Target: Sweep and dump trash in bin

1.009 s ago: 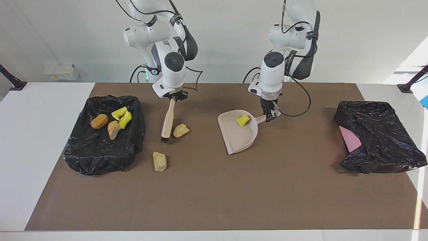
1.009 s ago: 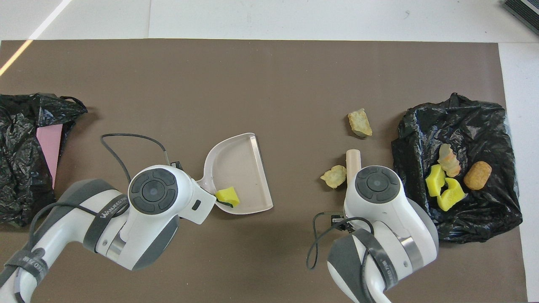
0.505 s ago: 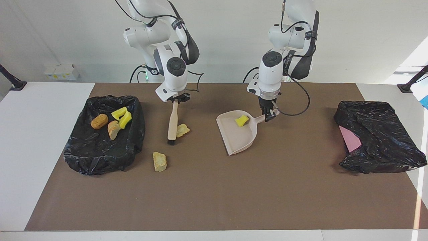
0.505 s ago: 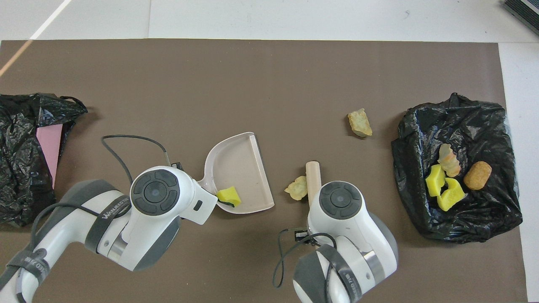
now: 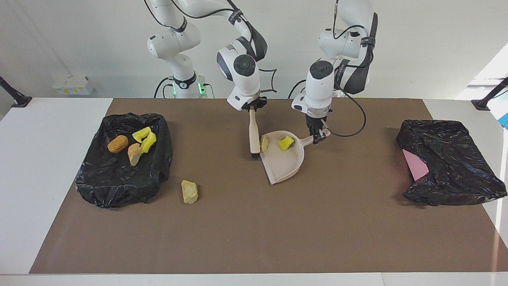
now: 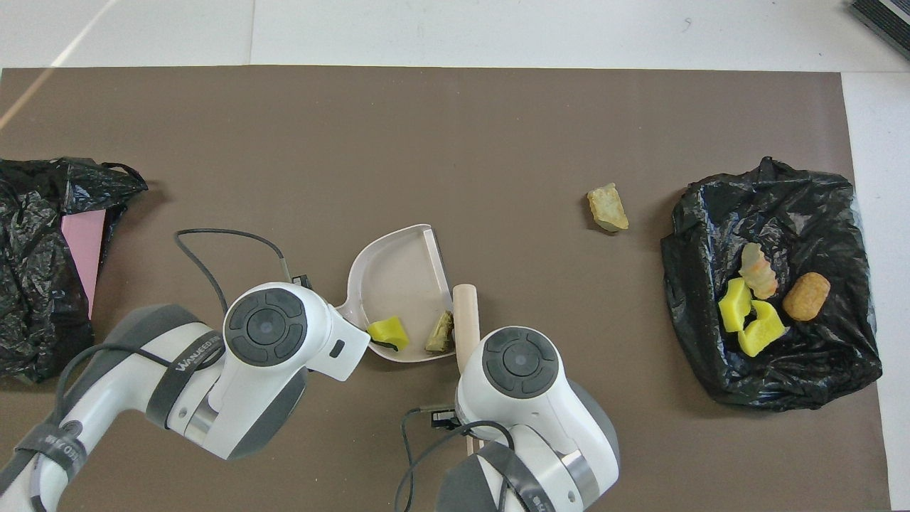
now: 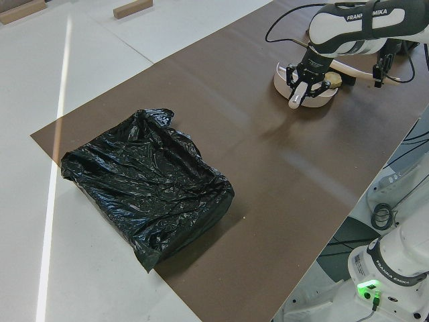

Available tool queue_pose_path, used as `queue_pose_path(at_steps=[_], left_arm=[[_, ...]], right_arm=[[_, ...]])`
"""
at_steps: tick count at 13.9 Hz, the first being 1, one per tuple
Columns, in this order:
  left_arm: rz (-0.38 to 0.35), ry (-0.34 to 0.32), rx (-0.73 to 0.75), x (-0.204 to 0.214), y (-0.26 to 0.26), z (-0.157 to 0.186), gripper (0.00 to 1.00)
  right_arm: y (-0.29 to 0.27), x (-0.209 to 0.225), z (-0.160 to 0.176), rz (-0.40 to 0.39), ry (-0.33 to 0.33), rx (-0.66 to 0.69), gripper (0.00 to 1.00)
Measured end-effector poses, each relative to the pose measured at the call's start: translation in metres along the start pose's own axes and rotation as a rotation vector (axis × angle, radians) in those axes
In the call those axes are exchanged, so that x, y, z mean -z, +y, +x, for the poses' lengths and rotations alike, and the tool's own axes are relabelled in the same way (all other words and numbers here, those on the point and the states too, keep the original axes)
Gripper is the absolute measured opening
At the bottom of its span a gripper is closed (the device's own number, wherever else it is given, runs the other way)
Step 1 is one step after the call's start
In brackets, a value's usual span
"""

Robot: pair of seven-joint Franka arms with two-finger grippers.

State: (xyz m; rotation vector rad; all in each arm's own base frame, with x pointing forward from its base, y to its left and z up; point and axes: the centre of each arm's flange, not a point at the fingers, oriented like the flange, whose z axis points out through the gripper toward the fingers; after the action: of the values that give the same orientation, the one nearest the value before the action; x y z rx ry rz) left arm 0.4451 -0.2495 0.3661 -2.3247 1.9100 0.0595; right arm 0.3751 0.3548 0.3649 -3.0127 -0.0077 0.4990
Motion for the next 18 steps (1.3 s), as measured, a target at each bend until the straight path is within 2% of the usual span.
queue_pose_path(at_steps=[5,9,13,15,18], left_arm=[[-0.018,0.029,0.014,0.0,-0.001,0.0,0.32],[-0.059,0.084,0.013,-0.006,-0.019,-0.018,0.32],[-0.071,0.142,0.014,-0.013,-0.039,-0.038,0.32],[-0.071,0.173,0.024,-0.014,-0.046,-0.045,0.32],[-0.078,0.254,0.039,-0.014,-0.059,-0.06,0.32]], right_arm=[[-0.027,0.028,0.004,0.023,0.029,-0.034,0.27],[-0.01,0.06,0.021,-0.064,0.086,-0.026,0.27],[0.056,0.073,0.083,-0.163,0.157,-0.1,0.27],[0.097,0.084,0.118,-0.224,0.165,-0.093,0.27],[0.144,0.102,0.161,-0.318,0.17,-0.06,0.27]])
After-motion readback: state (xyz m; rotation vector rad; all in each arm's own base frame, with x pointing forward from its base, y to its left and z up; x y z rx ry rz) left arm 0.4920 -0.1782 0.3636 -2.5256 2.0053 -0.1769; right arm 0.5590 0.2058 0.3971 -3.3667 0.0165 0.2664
